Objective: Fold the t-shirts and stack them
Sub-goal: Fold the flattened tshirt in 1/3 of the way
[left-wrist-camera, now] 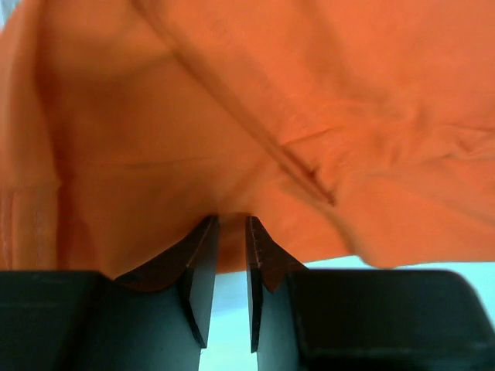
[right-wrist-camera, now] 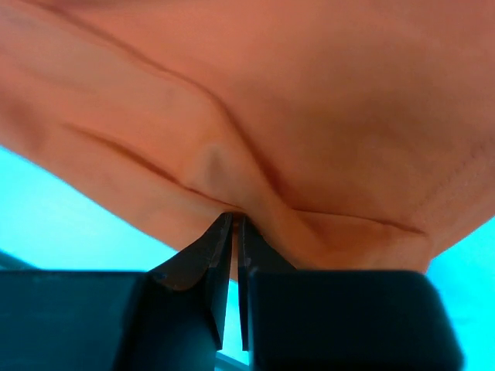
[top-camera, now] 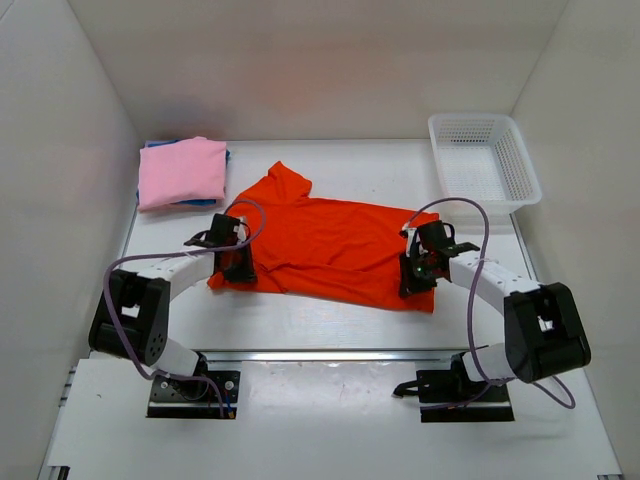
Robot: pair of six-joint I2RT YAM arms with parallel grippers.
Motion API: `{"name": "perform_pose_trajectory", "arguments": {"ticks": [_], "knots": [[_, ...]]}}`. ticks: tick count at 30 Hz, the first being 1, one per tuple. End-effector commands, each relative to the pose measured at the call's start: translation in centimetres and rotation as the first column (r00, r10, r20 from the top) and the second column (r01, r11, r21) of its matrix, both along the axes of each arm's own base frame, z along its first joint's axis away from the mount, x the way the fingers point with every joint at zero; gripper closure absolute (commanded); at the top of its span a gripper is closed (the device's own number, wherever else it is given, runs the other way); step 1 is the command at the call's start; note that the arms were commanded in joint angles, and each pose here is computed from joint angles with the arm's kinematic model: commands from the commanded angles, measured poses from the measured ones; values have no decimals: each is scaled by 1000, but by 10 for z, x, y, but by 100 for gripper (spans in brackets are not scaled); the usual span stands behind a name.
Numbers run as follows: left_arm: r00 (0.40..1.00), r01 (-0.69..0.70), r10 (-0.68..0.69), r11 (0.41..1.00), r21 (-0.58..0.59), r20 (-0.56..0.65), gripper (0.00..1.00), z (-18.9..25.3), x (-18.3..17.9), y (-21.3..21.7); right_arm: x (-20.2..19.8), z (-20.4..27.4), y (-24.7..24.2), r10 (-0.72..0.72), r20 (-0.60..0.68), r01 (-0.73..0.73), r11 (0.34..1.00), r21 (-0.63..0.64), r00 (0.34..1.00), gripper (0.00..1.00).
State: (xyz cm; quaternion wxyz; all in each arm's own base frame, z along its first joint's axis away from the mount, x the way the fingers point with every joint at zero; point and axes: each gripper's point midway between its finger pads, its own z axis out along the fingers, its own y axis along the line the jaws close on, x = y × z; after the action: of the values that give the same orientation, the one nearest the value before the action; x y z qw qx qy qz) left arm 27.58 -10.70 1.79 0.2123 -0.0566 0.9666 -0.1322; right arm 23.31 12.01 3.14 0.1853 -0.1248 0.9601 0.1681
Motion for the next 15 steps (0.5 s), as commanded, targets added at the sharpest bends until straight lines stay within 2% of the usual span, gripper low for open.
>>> {"name": "perform_pose_trajectory", "arguments": {"ticks": [1,4,7,10,15], "knots": [[999,40,-37,993,108,-30,68,-7,-2,4,9,-9,-13,-76,-22,76,997,-8,997,95],[997,53,-46,990,132,-60,68,-16,-11,5,18,-13,-33,-171,-57,172,985,1,984,96],[992,92,-77,985,147,-103,69,-21,-25,4,31,-13,-46,-189,-53,190,982,-4,980,96],[986,128,-110,982,139,-125,70,-18,-36,1,39,-14,-56,-141,-53,136,986,-94,989,95],[982,162,-151,982,94,-118,73,-2,-53,-6,39,-14,-53,-70,-93,57,989,-138,993,95]]}}
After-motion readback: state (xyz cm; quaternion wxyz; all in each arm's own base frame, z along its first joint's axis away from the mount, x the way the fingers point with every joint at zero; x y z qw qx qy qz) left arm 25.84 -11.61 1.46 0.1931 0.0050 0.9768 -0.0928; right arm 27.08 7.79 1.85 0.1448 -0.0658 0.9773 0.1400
